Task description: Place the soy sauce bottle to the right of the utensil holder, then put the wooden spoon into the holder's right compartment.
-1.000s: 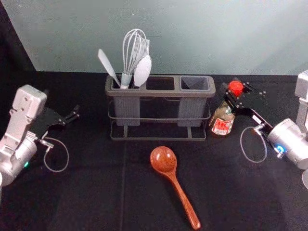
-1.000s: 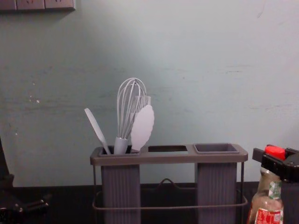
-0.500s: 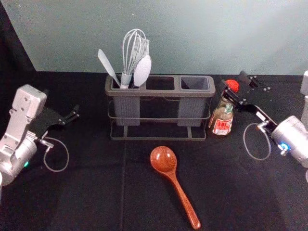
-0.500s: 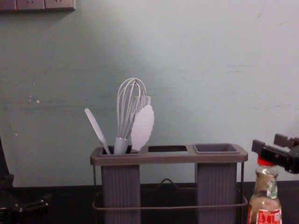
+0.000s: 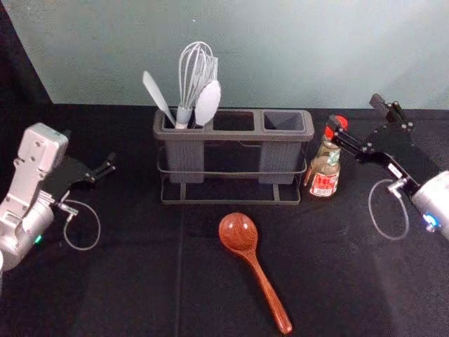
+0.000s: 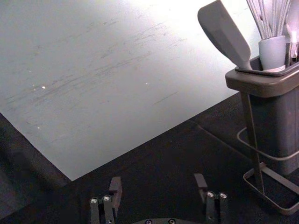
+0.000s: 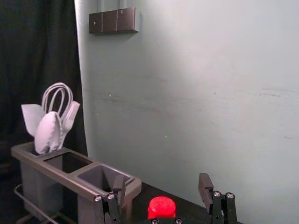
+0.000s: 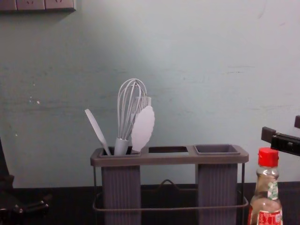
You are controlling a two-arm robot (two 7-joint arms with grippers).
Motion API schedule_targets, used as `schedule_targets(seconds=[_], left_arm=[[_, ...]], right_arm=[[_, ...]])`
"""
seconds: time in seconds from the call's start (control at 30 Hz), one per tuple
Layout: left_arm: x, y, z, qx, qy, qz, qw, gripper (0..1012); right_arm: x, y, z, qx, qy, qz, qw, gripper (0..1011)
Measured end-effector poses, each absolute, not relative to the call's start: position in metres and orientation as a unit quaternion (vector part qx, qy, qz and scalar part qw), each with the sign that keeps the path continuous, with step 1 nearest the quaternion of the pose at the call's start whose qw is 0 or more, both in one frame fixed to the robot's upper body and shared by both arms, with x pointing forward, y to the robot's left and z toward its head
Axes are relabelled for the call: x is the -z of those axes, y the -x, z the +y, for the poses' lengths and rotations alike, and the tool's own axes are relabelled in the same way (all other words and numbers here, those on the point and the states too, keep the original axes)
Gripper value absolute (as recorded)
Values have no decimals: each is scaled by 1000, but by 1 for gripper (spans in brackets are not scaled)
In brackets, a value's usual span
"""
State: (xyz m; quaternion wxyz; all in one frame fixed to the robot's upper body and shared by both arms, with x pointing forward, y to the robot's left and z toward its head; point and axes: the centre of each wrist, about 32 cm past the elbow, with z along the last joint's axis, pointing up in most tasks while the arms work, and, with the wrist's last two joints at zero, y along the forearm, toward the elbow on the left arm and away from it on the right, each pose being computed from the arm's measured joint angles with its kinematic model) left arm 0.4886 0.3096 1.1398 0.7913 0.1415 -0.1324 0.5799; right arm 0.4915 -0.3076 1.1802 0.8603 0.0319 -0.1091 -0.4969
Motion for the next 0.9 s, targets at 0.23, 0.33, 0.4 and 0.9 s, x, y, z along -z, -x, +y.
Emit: schedule_targets(seconds=[0.23, 0.33, 0.4, 0.9], left_arm=[[-1140, -489, 310, -580, -141, -132, 791, 1011], [-1140, -489, 310, -580, -141, -132, 791, 1011], [-1140, -489, 310, -580, -141, -132, 791, 1011], [-1140, -489, 310, -580, -141, -132, 791, 1011]], right_arm=[[-1190, -462, -290, 491, -17, -111, 864, 1002], [-1192, -450, -280, 484, -10, -112, 868, 1003], [-1191, -442, -271, 481, -7, -107, 870, 1002], [-1172, -408, -225, 475, 4, -58, 878, 1003]])
